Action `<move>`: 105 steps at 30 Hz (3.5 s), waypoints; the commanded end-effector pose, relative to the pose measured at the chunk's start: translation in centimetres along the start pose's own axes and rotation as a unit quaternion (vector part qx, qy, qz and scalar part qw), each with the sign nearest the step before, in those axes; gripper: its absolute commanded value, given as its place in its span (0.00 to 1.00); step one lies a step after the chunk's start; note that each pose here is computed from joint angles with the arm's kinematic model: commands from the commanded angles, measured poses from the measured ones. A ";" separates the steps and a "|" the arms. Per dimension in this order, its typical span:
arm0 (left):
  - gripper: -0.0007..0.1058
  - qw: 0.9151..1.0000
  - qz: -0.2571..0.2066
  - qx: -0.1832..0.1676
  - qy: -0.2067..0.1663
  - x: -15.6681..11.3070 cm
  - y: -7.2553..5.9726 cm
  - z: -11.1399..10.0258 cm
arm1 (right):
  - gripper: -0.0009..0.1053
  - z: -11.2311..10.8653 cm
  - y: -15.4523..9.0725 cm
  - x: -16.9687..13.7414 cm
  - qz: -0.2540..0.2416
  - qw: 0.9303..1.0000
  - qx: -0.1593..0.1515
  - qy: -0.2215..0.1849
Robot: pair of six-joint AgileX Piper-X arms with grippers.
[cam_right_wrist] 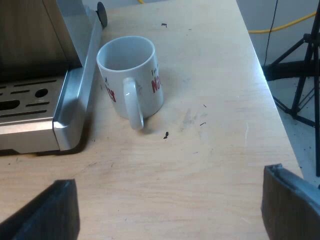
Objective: Place mug into machine
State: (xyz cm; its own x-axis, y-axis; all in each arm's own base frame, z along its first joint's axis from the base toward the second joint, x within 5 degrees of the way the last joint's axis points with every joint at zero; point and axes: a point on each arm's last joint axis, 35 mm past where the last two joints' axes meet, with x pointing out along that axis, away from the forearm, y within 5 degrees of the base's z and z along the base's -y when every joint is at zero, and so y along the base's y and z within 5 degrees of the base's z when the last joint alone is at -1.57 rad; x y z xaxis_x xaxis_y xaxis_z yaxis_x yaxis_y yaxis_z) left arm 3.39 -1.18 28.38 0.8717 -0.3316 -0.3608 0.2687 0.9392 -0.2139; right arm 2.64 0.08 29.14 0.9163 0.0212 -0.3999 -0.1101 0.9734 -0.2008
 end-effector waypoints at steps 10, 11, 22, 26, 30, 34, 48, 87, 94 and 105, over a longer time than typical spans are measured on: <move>0.66 1.000 0.003 -0.001 -0.003 0.2 0.1 0.2 | 0.91 0.2 0.0 0.1 0.001 1.000 -0.001 0.002; 0.66 1.000 0.003 -0.001 -0.003 0.2 0.1 0.2 | 0.91 0.2 0.0 0.1 0.002 1.000 -0.002 0.001; 0.66 1.000 -0.015 -0.006 -0.022 -1.3 -0.7 1.5 | 0.91 1.5 -0.1 -1.4 0.026 0.999 -0.011 -0.035; 0.66 0.999 -0.029 0.004 -0.045 -2.3 -1.1 2.5 | 0.91 2.4 -0.3 -2.5 0.020 0.998 -0.032 -0.056; 0.66 0.998 -0.047 0.012 -0.048 -2.3 -1.4 3.9 | 0.91 3.3 -0.4 -3.2 0.016 0.997 -0.046 -0.067; 0.66 0.996 -0.069 0.019 -0.050 -2.2 -1.8 5.6 | 0.91 4.8 -0.8 -3.2 0.021 0.997 -0.047 -0.060; 0.66 0.986 -0.162 0.041 -0.026 1.8 -2.8 8.8 | 0.91 8.0 -1.3 -0.1 0.074 0.995 -0.055 -0.033; 0.66 0.955 -0.276 0.079 0.079 10.3 -7.0 8.4 | 0.91 3.0 -0.4 9.9 0.107 0.991 -0.043 0.062; 0.66 0.955 -0.276 0.079 0.079 10.3 -7.0 8.4 | 0.91 0.3 0.2 12.0 0.098 0.994 -0.043 0.031; 0.66 0.955 -0.276 0.079 0.079 10.3 -7.0 8.4 | 0.91 -5.2 1.5 14.3 0.093 0.996 0.008 -0.001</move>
State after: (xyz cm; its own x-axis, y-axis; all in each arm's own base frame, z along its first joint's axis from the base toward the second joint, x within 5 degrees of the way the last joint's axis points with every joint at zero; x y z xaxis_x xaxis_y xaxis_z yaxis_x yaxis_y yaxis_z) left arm 14.00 -10.42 33.35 0.5042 -0.7717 -0.3876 0.7382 0.6180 -0.2703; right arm 13.41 0.64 18.26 0.8684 0.1916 -0.4573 -0.2697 0.9565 -0.1113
